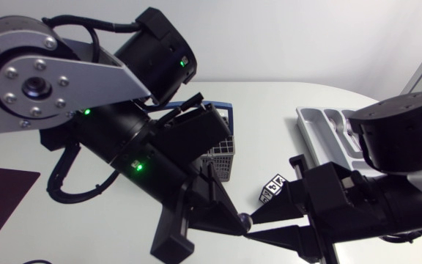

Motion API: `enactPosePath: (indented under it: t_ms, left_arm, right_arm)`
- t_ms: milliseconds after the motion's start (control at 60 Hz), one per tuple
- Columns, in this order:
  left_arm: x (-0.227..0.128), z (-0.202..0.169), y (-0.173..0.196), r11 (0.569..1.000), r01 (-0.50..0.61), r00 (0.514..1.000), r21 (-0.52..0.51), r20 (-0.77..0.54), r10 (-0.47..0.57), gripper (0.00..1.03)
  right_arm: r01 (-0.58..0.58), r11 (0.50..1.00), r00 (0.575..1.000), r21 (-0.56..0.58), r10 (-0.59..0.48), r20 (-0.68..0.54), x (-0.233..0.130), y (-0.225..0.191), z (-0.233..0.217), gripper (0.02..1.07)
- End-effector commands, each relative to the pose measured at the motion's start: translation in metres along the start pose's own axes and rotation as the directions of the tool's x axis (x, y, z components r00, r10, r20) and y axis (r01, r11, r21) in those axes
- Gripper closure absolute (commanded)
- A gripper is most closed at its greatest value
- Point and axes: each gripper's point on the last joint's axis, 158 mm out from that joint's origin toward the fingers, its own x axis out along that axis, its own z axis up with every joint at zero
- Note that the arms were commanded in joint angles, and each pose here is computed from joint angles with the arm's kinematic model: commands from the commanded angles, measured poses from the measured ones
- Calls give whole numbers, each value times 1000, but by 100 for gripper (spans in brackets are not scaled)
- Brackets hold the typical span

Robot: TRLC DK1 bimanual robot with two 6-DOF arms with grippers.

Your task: Transfer all utensils from the basket to the drawer tray.

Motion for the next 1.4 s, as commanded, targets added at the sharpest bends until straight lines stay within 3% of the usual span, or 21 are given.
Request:
enactPosePath:
  t_ms: [0, 50, 267, 417, 483, 617, 683, 767, 983, 1133, 1217, 1383]
  left_arm:
    - [0, -1, -10, 999, 27, 1000, 33, 3, -28, 99]
    - [0, 0, -10, 999, 27, 1000, 35, 5, -27, 99]
    - [-1, 1, -11, 999, 27, 1000, 37, 7, -27, 99]
    - [-1, 1, -10, 999, 26, 1000, 34, 9, -26, 99]
    - [-3, 3, -9, 999, 21, 1000, 32, 17, -21, 89]
    - [-14, 14, -3, 999, -7, 998, 34, 55, 5, 58]
    - [-20, 20, 0, 999, -26, 996, 30, 88, 23, 49]
    - [-34, 33, 11, 998, -68, 985, 10, 157, 66, 43]
    - [-80, 57, 57, 973, -193, 927, -126, 302, 223, 43]
    - [-103, 45, 100, 916, -326, 878, -232, 286, 385, 44]
    - [-106, 35, 112, 894, -364, 864, -261, 264, 429, 44]
    - [-115, 9, 150, 807, -488, 804, -332, 189, 564, 44]
  right_arm:
    - [-25, 999, 1000, 24, 25, -10, 4, 8, -7, 83]
    - [-27, 999, 1000, 23, 28, -9, 4, 9, -7, 92]
    - [-30, 999, 999, 36, 31, -16, 6, 9, -9, 101]
    - [-23, 999, 999, 48, 25, -26, 6, 7, -12, 102]
    - [-23, 998, 999, 53, 24, -31, 7, 7, -13, 102]
    - [-20, 998, 999, 61, 23, -47, 7, 7, -18, 102]
    - [-12, 998, 998, 65, 17, -67, 8, 7, -24, 102]
    - [7, 998, 995, 69, 0, -101, 8, 4, -34, 102]
    - [156, 984, 974, 89, -139, -178, -9, -34, -67, 102]
    - [352, 931, 913, 95, -319, -256, -45, -80, -100, 102]
    - [468, 879, 848, 87, -420, -323, -72, -107, -127, 102]
    - [645, 764, 689, 16, -571, -447, -123, -143, -179, 102]
